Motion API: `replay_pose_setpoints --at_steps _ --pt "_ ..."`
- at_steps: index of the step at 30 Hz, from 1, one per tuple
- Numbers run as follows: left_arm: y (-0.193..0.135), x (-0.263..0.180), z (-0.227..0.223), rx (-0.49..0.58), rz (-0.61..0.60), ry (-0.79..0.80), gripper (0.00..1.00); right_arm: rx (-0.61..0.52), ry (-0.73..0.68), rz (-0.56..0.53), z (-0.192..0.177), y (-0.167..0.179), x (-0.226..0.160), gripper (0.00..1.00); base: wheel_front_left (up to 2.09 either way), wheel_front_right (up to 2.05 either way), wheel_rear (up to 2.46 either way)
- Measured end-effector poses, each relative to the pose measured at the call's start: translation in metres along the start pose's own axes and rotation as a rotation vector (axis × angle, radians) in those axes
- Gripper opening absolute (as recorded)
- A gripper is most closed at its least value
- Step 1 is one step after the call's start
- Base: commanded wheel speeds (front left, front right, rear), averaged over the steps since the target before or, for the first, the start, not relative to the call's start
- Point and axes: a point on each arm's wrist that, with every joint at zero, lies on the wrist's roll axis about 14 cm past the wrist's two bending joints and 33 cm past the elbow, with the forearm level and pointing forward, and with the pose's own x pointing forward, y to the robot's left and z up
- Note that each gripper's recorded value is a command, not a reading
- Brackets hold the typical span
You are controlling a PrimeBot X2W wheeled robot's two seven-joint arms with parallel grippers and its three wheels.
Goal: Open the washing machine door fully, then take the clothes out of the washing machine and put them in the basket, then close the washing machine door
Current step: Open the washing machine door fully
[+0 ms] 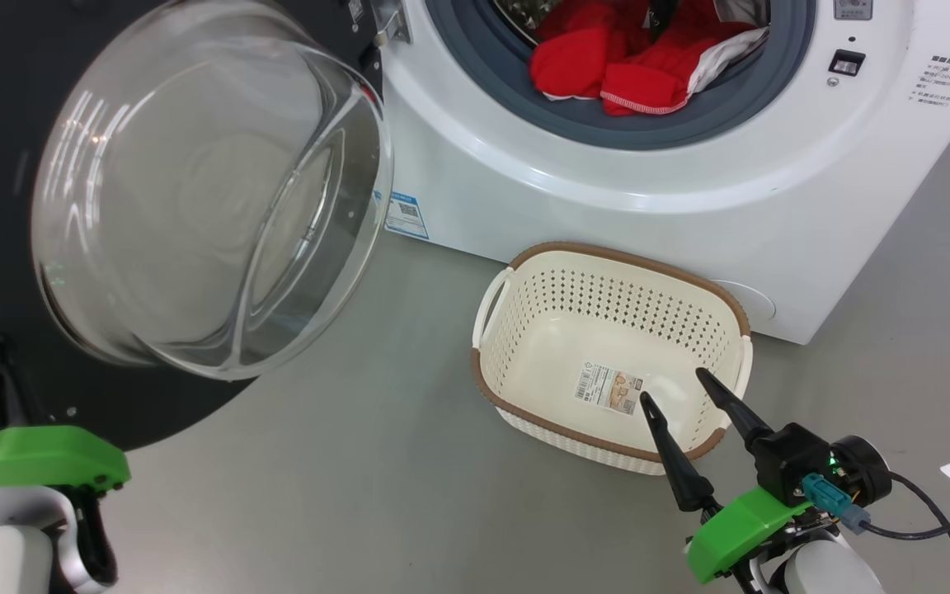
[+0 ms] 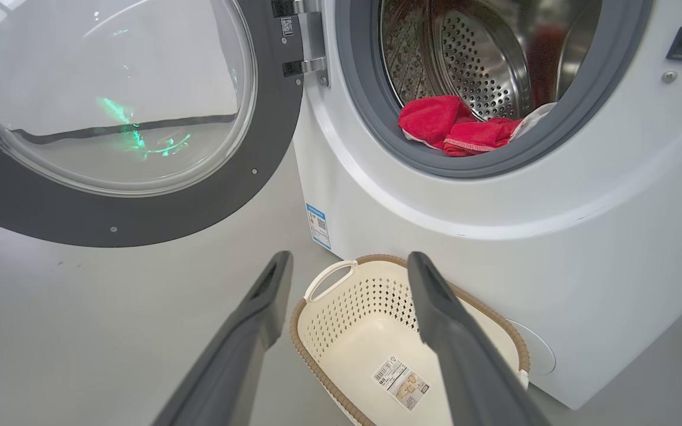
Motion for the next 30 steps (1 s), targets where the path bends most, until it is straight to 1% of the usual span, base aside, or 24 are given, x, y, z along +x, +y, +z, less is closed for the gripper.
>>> replay_pose_setpoints --at_steps 8,12,18,25,30 --pt "0.021 0.011 -0.01 -0.004 0.061 0.029 0.0 -0.005 0.011 -0.008 -0.002 -0.004 -0.001 1.0 0.0 0.0 0.0" --pt "0.026 0.016 -0.013 0.013 0.068 0.035 0.0 -0.007 0.006 -0.01 0.0 -0.005 -0.001 1.0 0.0 0.0 0.0" --pt "0.027 0.027 -0.015 0.023 0.075 0.05 0.0 -0.017 0.021 -0.005 -0.004 -0.006 0.002 1.0 0.0 0.0 0.0" --pt "0.03 0.033 -0.005 0.01 0.082 0.02 0.0 -0.013 0.018 -0.007 -0.004 -0.007 0.002 1.0 0.0 0.0 0.0" --pt "0.024 0.033 -0.005 0.008 0.049 0.012 0.0 -0.017 0.02 -0.012 -0.003 -0.009 0.002 1.0 0.0 0.0 0.0"
